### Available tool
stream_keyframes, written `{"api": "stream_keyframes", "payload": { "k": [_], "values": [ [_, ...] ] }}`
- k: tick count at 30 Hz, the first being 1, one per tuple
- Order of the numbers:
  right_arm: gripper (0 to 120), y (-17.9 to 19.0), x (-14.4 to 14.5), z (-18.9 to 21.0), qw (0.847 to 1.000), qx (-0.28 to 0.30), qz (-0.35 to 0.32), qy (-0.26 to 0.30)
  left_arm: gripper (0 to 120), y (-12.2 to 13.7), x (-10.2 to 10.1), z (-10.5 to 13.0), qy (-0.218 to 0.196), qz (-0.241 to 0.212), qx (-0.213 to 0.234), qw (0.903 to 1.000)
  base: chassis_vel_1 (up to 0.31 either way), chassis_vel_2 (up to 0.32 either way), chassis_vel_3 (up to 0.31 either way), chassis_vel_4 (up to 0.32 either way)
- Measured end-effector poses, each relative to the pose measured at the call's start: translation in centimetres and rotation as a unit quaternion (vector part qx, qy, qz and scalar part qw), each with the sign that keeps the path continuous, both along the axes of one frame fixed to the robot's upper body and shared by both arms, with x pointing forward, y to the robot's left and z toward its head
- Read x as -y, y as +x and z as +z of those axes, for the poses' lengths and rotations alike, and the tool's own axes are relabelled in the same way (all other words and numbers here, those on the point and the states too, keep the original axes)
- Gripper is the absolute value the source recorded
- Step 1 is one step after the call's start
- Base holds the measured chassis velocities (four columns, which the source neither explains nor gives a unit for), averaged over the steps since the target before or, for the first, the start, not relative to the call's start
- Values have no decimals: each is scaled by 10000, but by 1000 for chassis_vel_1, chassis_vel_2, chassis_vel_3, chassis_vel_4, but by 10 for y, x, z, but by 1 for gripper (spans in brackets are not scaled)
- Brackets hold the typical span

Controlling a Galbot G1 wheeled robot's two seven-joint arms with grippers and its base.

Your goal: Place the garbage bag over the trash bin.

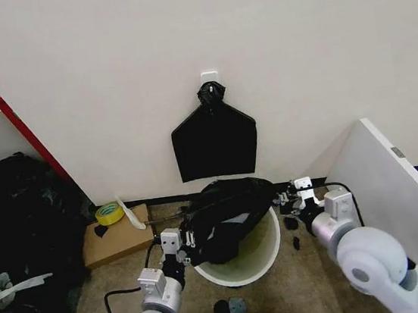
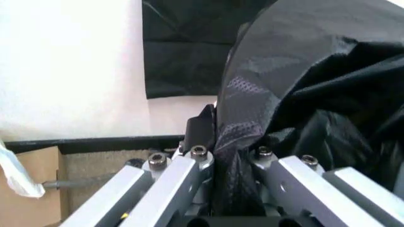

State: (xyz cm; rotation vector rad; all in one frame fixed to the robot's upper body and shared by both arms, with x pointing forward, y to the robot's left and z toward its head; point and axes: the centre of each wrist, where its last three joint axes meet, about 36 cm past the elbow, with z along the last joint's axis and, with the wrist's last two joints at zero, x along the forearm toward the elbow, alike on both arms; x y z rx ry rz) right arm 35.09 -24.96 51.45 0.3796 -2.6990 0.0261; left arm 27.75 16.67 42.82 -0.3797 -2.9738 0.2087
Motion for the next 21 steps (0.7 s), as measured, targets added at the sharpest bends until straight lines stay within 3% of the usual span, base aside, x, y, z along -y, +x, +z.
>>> {"api": "stream_keyframes", "payload": {
  "k": [6, 21],
  "values": [
    [0, -7, 15, -7, 9986, -291, 434, -122, 3, 0, 3, 3, -208, 110, 12, 9997, 0, 0, 0, 0],
    [0, -34, 44, -18, 9929, -743, 706, 611, 3, -1, 5, 7, -591, 371, -189, 9974, 0, 0, 0, 0]
  ]
}}
